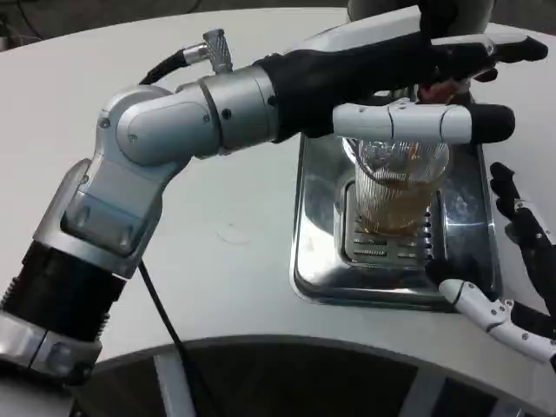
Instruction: Grasp the cup under the faucet to collect the drink, then remove the cup.
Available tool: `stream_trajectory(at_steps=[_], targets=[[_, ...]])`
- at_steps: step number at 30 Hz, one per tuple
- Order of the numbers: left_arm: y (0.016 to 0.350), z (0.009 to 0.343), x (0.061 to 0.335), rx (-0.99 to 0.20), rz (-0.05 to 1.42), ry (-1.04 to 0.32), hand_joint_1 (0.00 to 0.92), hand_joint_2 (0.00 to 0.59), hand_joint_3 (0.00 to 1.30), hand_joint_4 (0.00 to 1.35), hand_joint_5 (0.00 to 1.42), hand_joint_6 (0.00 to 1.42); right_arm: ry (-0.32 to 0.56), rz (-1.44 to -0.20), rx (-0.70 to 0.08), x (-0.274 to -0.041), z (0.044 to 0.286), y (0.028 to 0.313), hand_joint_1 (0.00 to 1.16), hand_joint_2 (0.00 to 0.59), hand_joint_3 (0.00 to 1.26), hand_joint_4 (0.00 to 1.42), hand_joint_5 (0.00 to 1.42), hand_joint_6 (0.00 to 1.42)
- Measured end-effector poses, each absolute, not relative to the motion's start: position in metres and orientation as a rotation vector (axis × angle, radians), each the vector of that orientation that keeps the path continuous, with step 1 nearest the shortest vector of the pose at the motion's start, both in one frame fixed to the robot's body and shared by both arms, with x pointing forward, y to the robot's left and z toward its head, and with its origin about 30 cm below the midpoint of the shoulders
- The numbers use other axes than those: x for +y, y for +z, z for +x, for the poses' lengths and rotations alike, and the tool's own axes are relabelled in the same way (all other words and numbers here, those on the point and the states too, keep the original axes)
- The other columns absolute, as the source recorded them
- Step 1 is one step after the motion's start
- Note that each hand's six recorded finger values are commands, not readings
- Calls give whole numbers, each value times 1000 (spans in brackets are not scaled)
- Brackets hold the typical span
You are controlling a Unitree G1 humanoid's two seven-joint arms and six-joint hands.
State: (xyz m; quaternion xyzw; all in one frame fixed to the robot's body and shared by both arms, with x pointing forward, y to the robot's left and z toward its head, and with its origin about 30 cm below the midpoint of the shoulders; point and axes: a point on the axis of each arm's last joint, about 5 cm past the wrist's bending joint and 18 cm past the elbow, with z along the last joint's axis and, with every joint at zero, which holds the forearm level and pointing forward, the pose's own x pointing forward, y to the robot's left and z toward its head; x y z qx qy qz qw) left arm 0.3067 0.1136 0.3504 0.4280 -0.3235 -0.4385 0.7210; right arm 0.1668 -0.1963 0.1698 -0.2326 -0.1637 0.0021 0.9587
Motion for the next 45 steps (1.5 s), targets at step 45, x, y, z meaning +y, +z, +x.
stream_trajectory(at_steps=[45], targets=[[356, 302, 118, -708, 967, -957, 0, 69, 97, 7, 86, 109, -10, -377, -414, -170, 229, 164, 627, 243, 23, 44, 67, 0]])
